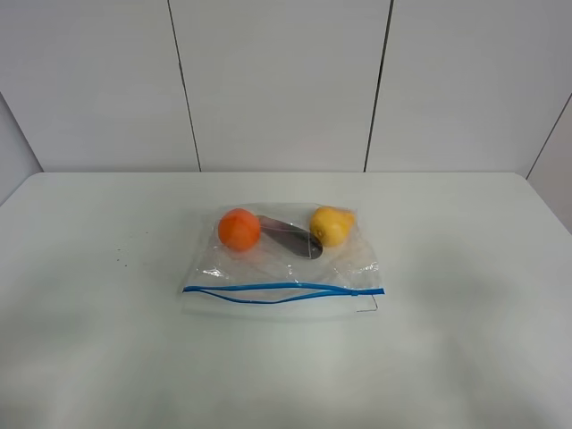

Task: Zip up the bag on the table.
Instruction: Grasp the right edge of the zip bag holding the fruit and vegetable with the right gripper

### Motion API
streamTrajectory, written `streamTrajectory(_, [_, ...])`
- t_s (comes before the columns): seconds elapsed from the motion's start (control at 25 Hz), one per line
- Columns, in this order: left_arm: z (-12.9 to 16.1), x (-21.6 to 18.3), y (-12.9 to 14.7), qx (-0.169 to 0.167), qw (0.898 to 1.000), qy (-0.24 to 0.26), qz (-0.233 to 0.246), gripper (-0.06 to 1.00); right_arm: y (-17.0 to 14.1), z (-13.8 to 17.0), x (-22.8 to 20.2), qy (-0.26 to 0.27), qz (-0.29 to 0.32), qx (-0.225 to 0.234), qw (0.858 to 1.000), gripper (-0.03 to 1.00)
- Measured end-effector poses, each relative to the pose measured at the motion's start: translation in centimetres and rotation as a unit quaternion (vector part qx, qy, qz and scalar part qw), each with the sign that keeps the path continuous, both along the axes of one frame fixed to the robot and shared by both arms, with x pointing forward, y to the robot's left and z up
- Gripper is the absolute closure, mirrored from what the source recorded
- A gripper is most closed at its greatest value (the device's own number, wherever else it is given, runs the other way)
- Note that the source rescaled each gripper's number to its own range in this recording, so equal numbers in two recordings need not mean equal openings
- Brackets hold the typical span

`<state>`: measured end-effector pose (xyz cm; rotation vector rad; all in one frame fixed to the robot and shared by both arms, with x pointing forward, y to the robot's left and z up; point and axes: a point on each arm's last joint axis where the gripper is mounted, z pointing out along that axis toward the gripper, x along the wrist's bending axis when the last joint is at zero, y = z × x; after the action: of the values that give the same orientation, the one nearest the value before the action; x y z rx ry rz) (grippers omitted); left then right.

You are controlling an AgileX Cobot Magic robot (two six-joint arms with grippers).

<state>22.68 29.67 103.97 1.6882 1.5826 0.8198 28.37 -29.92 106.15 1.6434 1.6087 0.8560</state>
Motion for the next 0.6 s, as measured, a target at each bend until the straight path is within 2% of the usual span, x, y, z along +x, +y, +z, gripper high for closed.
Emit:
streamTrajectory(0.28, [0.0,0.0,0.0,0.0,1.0,0.0,0.0,0.21,0.1,-1.7,6.9,0.095,0.007,0.031,0.995,-0.03])
streamTrajectory(0.48, [0.0,0.0,0.0,0.0,1.0,0.0,0.0,0.21,0.3,-3.8,12.5,0.167,0.027,0.043,0.985,-0.03])
streamTrajectory(0.6, [0.0,0.0,0.0,0.0,1.0,0.0,0.0,0.21,0.6,-4.2,16.2,0.193,0.056,0.049,0.978,-0.03])
